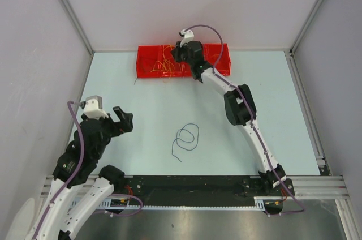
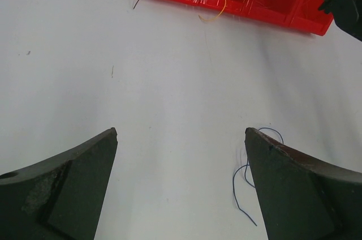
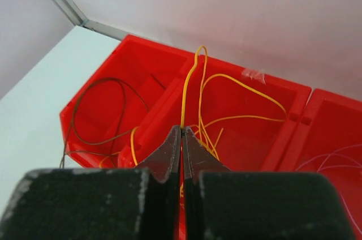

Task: Untangle the cables

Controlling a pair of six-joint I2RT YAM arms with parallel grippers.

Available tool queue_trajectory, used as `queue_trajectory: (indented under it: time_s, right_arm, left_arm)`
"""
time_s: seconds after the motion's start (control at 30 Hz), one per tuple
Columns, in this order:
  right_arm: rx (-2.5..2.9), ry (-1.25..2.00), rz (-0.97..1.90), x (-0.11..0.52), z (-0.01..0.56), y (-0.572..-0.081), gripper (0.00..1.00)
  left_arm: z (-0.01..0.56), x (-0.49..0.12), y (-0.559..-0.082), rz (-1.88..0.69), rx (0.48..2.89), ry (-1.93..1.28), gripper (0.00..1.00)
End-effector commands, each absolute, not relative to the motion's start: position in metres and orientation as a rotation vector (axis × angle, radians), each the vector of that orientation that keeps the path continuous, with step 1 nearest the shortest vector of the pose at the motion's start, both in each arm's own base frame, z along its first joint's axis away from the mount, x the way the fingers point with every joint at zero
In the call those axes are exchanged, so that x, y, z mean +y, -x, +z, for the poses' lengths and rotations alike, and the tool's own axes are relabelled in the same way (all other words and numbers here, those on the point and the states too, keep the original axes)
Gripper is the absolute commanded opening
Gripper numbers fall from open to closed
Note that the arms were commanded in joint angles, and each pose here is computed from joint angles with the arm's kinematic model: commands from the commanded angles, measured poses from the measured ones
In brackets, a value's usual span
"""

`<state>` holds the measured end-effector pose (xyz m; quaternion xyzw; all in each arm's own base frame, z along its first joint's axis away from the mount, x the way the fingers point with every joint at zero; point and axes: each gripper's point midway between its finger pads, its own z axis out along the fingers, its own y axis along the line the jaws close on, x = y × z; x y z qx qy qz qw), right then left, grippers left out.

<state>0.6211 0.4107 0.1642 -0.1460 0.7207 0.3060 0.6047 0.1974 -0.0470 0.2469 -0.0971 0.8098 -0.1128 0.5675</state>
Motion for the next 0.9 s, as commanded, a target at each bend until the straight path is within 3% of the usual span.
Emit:
queue_trajectory:
  time_s: [0.0,0.47,0.6,0.73,0.77,0.87]
  right_arm:
    - [1.642,0.296,0.694,0.408,0.179,-0.63,0.0]
    - [1.753,0.312,0.681,0.414,0.139,-0.62,0.03]
    - [1.725,0.326,0.663,0.414,0.163,-0.614,0.2]
    - [1.639,0.315,0.672,0.407,0.229,-0.606,0.3]
    - [1.618,0.317,0.678,0.407,0.241,-0.602,0.42]
    - [1.558,0.311,0.681,0.401,0.288,-0.589,0.56]
  left_arm:
    - [0.253,-0.047,-0.198,-0.283,1.873,0.236,1.0]
    - [0.254,-0.046,-0.197,-0.283,1.866,0.242,1.0]
    - [0.254,-0.046,-0.197,-0.283,1.866,0.242,1.0]
    - [0.253,-0.045,-0.197,-0.278,1.867,0.246,1.0]
    - [0.254,-0.045,-0.197,-0.28,1.865,0.25,1.0]
    - [0.254,-0.043,-0.197,-0.276,1.864,0.257,1.0]
